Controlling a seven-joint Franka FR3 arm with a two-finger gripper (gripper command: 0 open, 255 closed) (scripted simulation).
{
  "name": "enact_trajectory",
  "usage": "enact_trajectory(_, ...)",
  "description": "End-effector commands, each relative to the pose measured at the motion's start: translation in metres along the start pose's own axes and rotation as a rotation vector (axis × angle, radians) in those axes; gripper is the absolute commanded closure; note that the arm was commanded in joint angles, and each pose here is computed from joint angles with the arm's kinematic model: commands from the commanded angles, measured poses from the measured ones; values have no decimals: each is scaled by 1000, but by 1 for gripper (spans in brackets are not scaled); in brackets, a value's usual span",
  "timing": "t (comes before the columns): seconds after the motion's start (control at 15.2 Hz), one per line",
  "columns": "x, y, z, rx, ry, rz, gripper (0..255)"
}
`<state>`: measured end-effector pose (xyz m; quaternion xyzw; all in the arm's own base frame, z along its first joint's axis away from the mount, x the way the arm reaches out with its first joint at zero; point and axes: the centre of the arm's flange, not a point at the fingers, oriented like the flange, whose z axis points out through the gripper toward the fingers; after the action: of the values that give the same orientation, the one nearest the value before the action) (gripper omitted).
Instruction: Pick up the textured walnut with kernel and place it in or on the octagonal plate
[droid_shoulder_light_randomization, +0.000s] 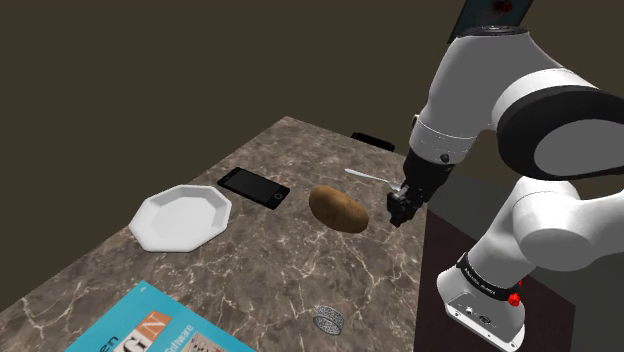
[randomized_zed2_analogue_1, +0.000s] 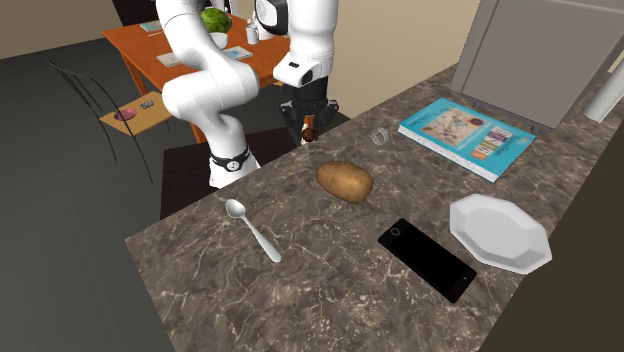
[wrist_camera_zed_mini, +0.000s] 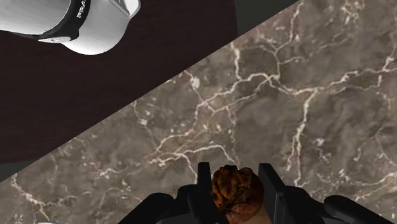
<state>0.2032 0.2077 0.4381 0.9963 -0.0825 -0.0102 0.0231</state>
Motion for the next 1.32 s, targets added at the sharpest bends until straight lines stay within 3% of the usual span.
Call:
enact_trajectory(0.0,14,-19,-1,1,-1,0,255)
enact_trajectory(1.25,165,-219,-15,1,-1,0,255)
